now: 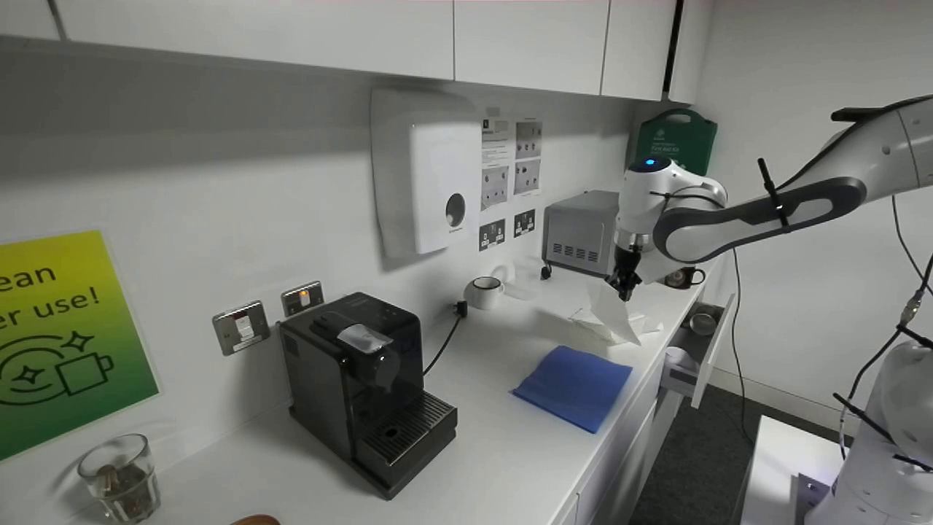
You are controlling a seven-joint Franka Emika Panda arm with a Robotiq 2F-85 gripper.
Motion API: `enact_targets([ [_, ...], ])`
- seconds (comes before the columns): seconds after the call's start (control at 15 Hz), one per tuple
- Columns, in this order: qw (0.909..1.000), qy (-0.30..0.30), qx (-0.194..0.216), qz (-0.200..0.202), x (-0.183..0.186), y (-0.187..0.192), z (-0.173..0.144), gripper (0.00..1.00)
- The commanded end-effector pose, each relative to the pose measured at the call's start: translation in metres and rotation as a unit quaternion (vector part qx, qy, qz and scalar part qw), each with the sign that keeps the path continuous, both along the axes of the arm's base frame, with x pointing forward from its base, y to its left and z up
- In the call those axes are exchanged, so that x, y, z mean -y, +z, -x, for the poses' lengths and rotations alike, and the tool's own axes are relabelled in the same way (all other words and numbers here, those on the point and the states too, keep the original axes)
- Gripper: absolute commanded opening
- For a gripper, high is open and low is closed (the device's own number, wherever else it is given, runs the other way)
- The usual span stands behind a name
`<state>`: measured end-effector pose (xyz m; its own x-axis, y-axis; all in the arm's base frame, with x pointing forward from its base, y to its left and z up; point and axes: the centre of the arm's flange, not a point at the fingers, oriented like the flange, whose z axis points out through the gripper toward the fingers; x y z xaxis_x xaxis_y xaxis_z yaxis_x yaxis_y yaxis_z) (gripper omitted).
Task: Place the white napkins on the blue placemat
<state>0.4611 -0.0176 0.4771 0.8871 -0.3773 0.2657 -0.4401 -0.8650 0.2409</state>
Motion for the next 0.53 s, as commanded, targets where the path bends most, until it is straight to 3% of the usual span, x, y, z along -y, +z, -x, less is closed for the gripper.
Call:
enact_targets([
  [0.0, 1.0, -0.001, -0.004, 0.004, -0.026, 0.006, -0.006, 0.0],
  [0.47, 0.9997, 0.012, -0.014, 0.017, -0.077, 0.016, -0.011, 0.0],
])
